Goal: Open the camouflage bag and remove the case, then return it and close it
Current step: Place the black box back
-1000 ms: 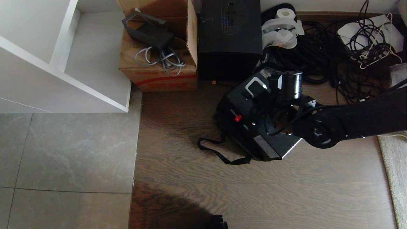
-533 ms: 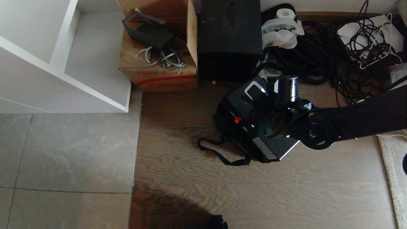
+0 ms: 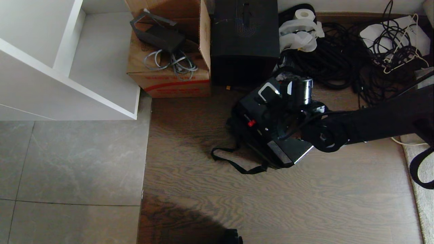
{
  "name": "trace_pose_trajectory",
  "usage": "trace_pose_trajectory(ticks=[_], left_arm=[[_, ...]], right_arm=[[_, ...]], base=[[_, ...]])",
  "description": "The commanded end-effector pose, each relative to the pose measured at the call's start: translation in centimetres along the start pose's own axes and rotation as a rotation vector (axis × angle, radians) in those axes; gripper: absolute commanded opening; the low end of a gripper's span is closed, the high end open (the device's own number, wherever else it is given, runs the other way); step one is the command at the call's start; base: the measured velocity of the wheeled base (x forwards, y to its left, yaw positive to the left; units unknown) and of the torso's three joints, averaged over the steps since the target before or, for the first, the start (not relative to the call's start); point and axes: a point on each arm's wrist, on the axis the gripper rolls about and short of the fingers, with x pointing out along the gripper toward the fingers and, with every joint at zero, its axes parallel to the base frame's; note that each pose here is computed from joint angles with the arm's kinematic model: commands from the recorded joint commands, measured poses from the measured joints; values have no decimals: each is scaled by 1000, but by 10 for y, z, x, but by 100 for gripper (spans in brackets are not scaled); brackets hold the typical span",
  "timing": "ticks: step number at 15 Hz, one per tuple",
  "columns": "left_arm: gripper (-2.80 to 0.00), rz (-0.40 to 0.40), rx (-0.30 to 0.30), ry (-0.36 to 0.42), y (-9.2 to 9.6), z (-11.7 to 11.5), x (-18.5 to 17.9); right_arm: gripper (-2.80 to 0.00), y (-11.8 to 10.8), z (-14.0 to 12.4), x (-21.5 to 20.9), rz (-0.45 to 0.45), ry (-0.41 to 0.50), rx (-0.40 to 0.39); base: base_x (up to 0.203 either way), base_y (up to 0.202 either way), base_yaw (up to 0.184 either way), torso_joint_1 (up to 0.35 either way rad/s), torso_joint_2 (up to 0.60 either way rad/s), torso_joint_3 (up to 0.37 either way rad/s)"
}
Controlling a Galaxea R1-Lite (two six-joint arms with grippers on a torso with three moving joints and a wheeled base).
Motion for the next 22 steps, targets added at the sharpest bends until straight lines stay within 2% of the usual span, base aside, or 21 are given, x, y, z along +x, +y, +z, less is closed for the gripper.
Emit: trace_pose_trajectory(ticks=[1, 7, 11, 12, 14, 18, 19, 22], left_arm=[[-280, 1, -1, 8, 0, -3, 1], [-280, 1, -1, 8, 0, -3, 1], [-280, 1, -1, 8, 0, -3, 1], [-280, 1, -1, 9, 0, -3, 1], [-280, 1, 0, 8, 0, -3, 1], [-280, 1, -1, 8, 0, -3, 1], [-280, 1, 1, 8, 0, -3, 1], [-280, 1, -1, 8, 0, -3, 1]], right_arm=[[-280, 15, -5, 7, 19, 16, -26], [-280, 32, -12, 18, 50, 22, -47], [-280, 54, -17, 33, 49, 4, -42], [-280, 58, -18, 36, 71, -23, -49], [-280, 72, -25, 42, 97, -18, -73], [-280, 82, -27, 40, 110, -13, -71], [0, 82, -28, 40, 115, -12, -69], [0, 87, -30, 29, 153, -14, -82]], base=[[0, 0, 0, 0, 0, 0], [0, 0, 0, 0, 0, 0], [0, 0, 0, 0, 0, 0], [0, 0, 0, 0, 0, 0], [0, 0, 0, 0, 0, 0], [0, 0, 0, 0, 0, 0], [0, 0, 0, 0, 0, 0], [0, 0, 0, 0, 0, 0]])
